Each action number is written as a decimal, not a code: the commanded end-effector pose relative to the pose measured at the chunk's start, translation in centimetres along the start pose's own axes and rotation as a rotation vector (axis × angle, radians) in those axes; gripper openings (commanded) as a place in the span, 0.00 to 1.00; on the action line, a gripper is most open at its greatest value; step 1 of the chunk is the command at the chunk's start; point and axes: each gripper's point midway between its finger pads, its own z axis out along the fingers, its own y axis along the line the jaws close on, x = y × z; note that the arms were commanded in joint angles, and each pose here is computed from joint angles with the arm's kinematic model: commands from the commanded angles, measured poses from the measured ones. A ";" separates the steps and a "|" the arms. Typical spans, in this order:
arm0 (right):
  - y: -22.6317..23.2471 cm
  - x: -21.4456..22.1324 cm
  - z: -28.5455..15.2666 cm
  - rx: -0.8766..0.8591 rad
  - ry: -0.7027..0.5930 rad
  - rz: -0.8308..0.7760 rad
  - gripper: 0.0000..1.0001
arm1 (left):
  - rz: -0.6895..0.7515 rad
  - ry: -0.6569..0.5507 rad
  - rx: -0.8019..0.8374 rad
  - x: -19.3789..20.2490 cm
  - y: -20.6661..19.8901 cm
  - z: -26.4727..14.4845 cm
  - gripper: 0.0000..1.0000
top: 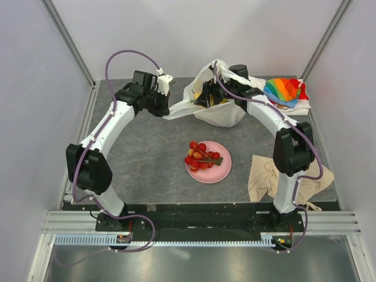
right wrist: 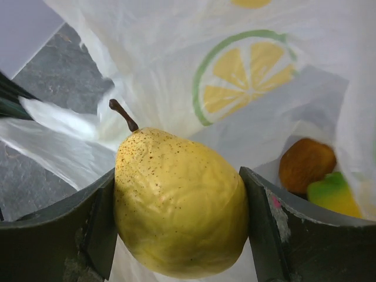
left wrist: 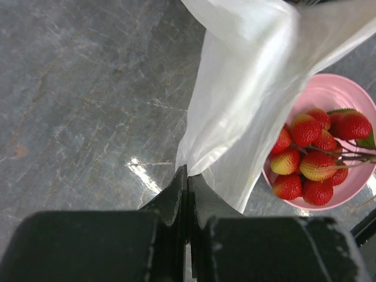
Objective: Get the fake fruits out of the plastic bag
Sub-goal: Take out the fake fruit from the plastic bag.
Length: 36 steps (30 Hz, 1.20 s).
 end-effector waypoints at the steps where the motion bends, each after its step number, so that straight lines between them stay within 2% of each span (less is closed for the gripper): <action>1: -1.6 2.8 1.5 0.013 0.055 0.088 0.52 | -0.034 -0.133 -0.046 -4.7 0.6 -2.3 0.02; 5: -2.5 4.2 1.7 0.089 0.084 0.029 0.49 | -0.102 -0.180 -0.002 -6.6 -0.2 -2.5 0.02; 9: -5.2 7.7 1.1 0.274 0.145 -0.093 0.45 | -0.084 -0.254 0.092 -8.6 -2.1 -4.0 0.02; 14: -6.8 9.8 1.3 0.359 0.206 -0.147 0.46 | -0.069 -0.336 0.113 -10.7 -3.4 -7.0 0.02; 17: -5.4 8.8 1.7 0.292 0.203 -0.128 0.44 | -0.051 -0.390 0.038 -12.0 -2.6 -9.0 0.02; 19: -4.2 7.2 1.6 0.249 0.162 -0.094 0.44 | -0.028 -0.424 0.029 -12.8 -3.0 -10.5 0.02; 20: -2.7 5.8 1.9 0.173 0.130 -0.083 0.45 | 0.008 -0.430 0.034 -12.8 -3.1 -10.9 0.02; 22: -0.9 4.2 2.2 0.093 0.094 -0.003 0.45 | 0.060 -0.433 0.086 -12.5 -4.5 -11.7 0.02; 26: 0.5 -0.1 2.5 0.027 0.007 0.177 0.45 | 0.058 -0.353 0.093 -8.8 -5.0 -11.0 0.02; 30: 1.7 -2.2 2.7 -0.094 -0.062 0.387 0.45 | -0.008 -0.240 0.069 -4.5 -4.2 -8.3 0.02; 31: 2.9 -3.3 2.5 -0.185 -0.087 0.440 0.45 | -0.047 -0.216 0.072 -3.8 -4.1 -7.6 0.02; 36: 4.3 -0.8 3.9 -0.372 0.014 0.628 0.43 | -0.128 -0.142 0.024 -2.9 -2.1 -4.1 0.02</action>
